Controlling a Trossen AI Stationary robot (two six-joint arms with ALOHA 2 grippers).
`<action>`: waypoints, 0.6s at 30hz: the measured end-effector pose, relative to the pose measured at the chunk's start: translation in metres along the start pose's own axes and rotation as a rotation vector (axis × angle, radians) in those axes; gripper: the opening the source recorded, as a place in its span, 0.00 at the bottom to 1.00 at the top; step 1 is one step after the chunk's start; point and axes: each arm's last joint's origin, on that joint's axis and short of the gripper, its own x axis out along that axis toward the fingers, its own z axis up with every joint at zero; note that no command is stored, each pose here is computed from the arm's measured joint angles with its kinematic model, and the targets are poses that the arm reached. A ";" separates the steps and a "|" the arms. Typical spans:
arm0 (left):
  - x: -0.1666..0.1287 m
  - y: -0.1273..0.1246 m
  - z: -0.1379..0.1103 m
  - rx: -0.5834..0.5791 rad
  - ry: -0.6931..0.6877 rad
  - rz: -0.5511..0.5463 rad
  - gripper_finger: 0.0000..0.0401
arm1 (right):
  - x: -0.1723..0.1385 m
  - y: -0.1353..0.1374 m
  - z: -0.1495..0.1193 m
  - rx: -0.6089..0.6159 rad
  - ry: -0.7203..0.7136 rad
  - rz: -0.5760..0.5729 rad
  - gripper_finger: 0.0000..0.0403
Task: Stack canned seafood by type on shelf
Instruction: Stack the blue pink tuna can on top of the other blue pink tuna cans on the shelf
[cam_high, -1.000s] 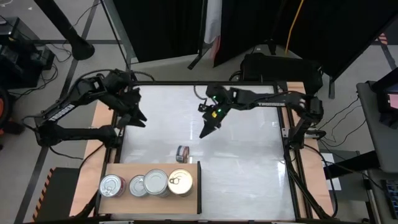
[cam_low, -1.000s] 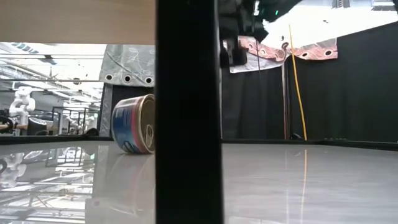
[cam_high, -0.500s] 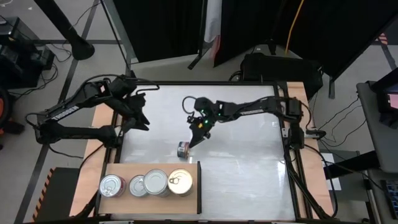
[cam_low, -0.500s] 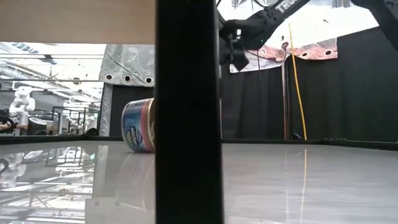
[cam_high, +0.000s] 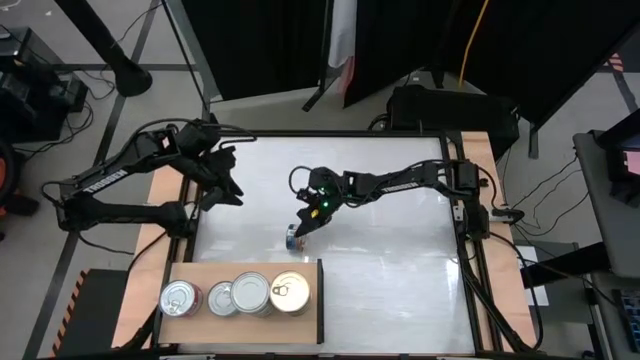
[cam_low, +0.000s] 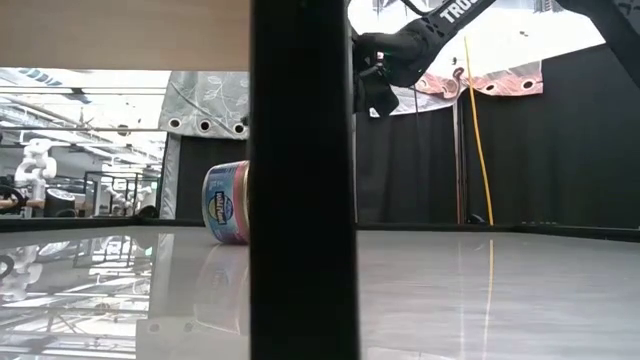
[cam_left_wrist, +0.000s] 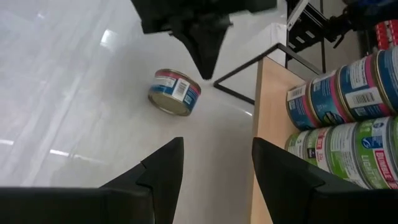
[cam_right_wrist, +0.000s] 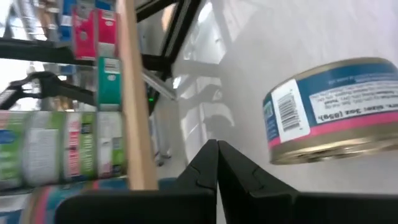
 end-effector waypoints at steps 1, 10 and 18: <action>0.000 0.000 0.000 -0.001 -0.003 0.003 0.48 | 0.002 0.000 -0.002 -0.008 -0.009 -0.011 0.00; 0.000 0.000 0.002 -0.022 -0.014 0.015 0.48 | 0.005 -0.002 -0.003 -0.033 -0.124 -0.118 0.00; 0.000 0.000 0.001 -0.023 -0.014 0.016 0.48 | 0.004 -0.011 -0.003 -0.029 -0.111 -0.167 0.00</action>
